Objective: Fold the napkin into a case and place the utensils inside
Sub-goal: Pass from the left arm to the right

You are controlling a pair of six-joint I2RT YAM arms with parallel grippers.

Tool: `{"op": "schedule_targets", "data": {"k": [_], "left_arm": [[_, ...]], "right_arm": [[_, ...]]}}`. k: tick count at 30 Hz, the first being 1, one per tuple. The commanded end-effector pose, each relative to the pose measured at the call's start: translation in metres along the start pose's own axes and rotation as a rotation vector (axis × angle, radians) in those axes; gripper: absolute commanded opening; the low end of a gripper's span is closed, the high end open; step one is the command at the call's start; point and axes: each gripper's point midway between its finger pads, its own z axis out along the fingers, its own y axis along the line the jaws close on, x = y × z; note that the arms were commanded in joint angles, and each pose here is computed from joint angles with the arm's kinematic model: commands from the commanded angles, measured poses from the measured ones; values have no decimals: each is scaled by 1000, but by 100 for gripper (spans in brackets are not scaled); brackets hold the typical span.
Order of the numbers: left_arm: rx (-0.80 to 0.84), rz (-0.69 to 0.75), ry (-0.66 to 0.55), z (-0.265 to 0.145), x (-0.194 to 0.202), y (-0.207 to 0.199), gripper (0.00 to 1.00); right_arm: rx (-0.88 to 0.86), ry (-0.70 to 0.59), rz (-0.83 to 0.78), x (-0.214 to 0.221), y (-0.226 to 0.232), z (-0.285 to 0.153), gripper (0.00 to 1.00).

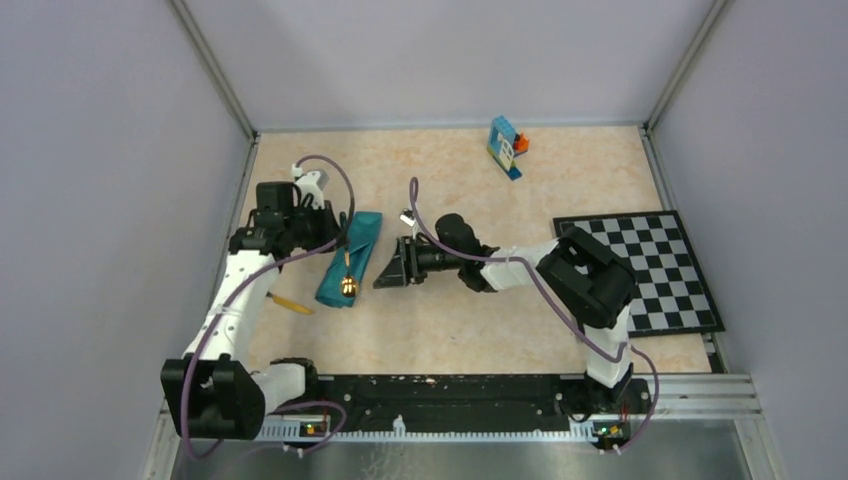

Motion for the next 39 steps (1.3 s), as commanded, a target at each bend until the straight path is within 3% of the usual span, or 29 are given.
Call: {"op": "schedule_targets", "data": {"k": [1,4,8,15,23,32,39], "left_arm": [[185,164,-21,4,-12,-44,0],[263,207,10,9,-4,-64,0],[248,237,49,14,5,-68,0],[299,232,71,17,13,-76,0],[315,225,79,16,15,-80,0],[283,234,78,16,8,-76,0],[290,236,83,15,7,-78,0]], "right_arm": [[-23,-208,-31,-42,21,1,49],[-56,-282,23,-49,23,2,48],[-96,-362,85,-56,21,-1,43],[-119,-353,35,-45,29,10,44],[-97,-368,26,-43,24,12,33],[-116,-337,70,-12,30,12,40],[-102,-299,68,4,31,21,37]]}}
